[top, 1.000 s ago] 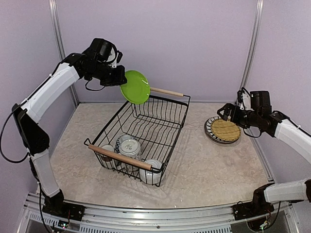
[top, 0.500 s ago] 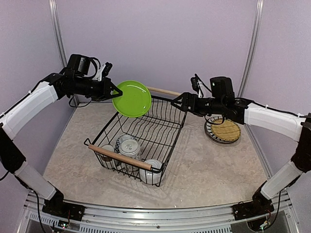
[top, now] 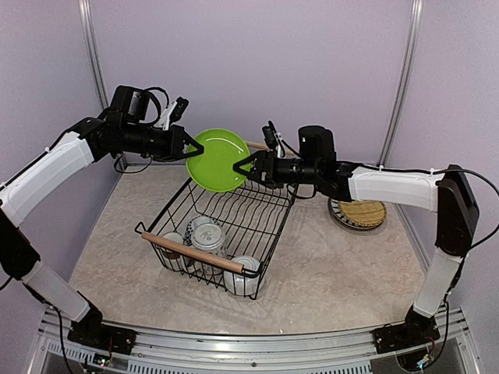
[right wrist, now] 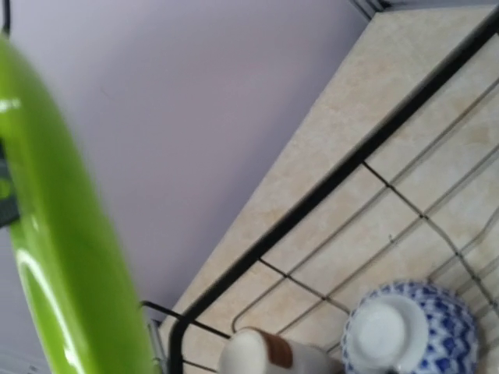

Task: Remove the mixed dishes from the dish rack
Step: Pass from the left arm to the right

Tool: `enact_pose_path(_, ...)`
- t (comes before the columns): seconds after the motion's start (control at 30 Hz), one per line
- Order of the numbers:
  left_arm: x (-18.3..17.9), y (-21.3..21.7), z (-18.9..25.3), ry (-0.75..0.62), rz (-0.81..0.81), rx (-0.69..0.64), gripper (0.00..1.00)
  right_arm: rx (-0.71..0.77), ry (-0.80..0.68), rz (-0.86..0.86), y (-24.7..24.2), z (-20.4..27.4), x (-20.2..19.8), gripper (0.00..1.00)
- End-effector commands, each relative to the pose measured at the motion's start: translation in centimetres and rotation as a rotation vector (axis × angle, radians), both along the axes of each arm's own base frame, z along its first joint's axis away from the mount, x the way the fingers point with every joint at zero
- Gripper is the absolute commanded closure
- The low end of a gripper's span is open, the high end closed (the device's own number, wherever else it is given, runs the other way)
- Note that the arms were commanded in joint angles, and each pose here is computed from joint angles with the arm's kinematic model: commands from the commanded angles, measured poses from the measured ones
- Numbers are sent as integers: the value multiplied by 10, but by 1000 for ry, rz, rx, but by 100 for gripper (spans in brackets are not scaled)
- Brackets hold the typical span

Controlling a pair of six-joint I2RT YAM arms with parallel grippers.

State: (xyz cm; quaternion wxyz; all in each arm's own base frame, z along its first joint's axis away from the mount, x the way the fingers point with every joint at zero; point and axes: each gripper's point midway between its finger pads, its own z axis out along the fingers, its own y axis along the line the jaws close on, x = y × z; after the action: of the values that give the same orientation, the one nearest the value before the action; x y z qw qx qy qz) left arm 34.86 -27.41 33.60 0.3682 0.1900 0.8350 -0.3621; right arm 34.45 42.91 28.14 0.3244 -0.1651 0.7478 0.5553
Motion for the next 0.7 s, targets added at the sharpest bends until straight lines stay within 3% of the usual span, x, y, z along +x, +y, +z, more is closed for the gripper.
enact_pose_path(0.0,-4,-5,6,-37,-30,-4,100,108,-15,43,9,22,-2,45)
enact_pose_path(0.4,-1,-13,-7,17,-33,-6,99,154,-8,47,7,27,-5,99)
enact_pose_path(0.67,4,-6,-7,8,13,21,50,151,-47,4,-11,40,-1,100)
